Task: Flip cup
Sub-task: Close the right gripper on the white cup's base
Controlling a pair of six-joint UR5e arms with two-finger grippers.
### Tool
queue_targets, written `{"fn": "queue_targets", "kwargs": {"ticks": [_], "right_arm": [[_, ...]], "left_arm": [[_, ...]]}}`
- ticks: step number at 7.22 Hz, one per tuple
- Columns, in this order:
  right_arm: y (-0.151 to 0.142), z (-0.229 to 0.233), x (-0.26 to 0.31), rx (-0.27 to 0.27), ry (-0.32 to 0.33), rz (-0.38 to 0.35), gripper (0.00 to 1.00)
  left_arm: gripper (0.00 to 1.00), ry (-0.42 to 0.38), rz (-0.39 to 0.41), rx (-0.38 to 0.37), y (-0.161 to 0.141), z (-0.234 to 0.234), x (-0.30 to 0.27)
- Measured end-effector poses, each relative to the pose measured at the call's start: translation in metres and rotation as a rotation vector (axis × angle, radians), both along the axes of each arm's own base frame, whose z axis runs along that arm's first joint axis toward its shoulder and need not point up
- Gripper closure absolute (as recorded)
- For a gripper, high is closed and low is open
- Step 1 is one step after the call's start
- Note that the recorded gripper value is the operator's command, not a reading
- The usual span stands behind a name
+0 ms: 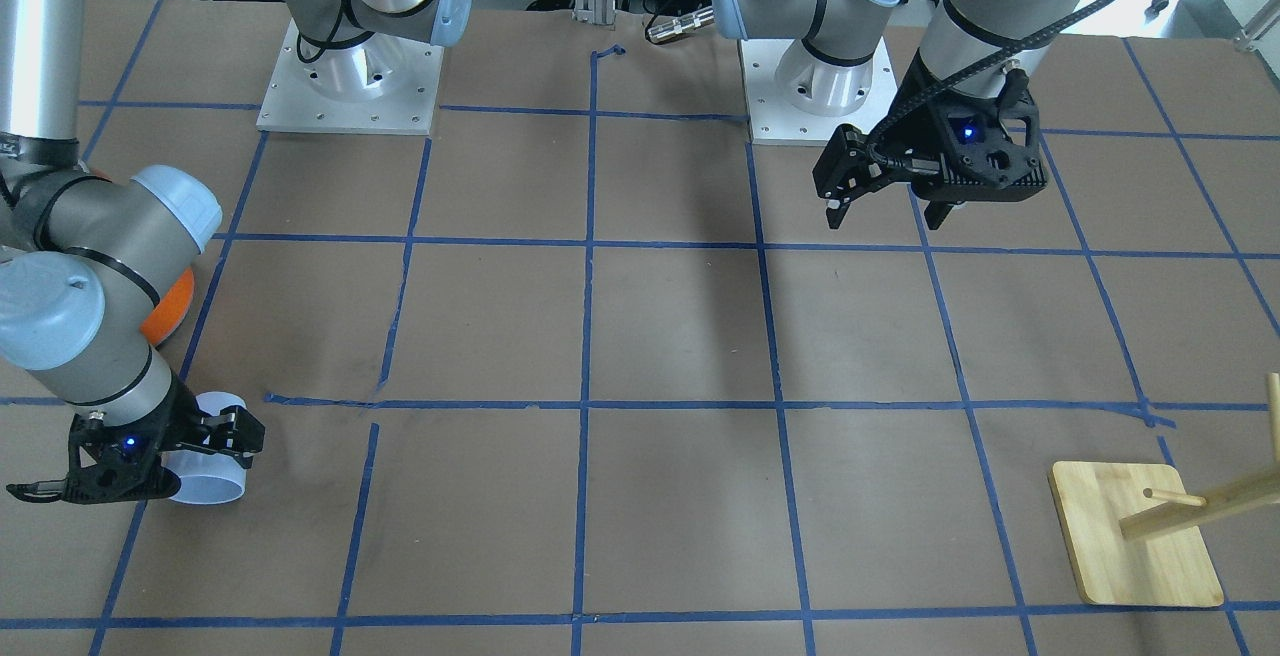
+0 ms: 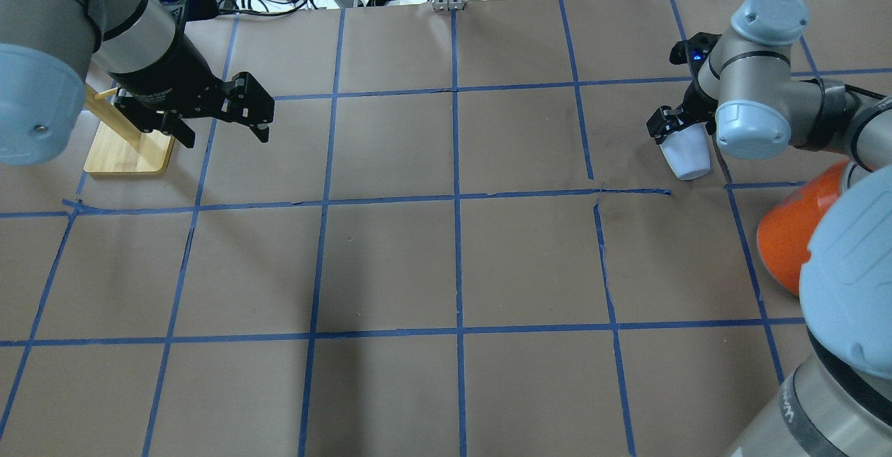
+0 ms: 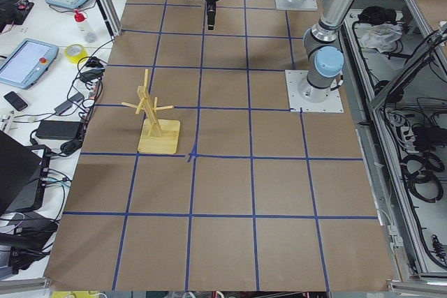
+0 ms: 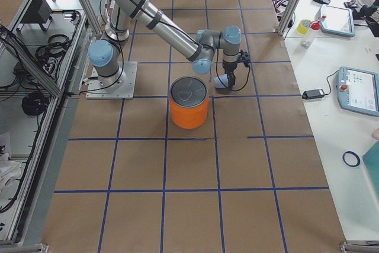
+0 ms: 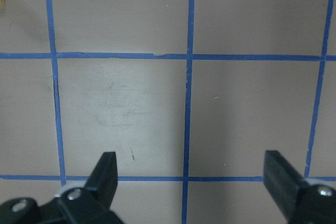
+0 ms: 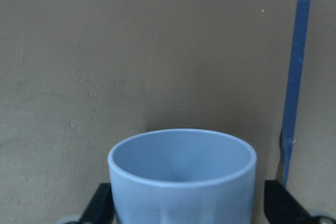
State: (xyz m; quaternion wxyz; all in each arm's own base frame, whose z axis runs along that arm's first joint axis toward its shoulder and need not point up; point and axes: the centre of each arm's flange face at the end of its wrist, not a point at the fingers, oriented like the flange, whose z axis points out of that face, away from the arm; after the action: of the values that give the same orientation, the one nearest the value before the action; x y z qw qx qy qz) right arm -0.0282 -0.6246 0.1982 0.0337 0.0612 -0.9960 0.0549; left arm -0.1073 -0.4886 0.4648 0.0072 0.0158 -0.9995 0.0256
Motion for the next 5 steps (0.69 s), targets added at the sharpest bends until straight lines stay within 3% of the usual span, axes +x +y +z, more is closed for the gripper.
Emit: {"fn": "queue_targets", "kwargs": {"ticks": [1, 3, 5], "right_arm": [[-0.0006, -0.006, -0.0001, -0.001, 0.0, 0.001, 0.08], [0.0004, -0.0127, 0.0005, 0.002, -0.005, 0.003, 0.33], [0.0012, -0.0148, 0.0008, 0.006, -0.005, 0.005, 0.7]], "left_arm": [[0.0, 0.0, 0.0, 0.0, 0.0, 0.0, 0.0], [0.0, 0.0, 0.001, -0.001, 0.0002, 0.0004, 0.0], [0.0, 0.0, 0.001, 0.001, 0.0001, -0.0004, 0.0001]]}}
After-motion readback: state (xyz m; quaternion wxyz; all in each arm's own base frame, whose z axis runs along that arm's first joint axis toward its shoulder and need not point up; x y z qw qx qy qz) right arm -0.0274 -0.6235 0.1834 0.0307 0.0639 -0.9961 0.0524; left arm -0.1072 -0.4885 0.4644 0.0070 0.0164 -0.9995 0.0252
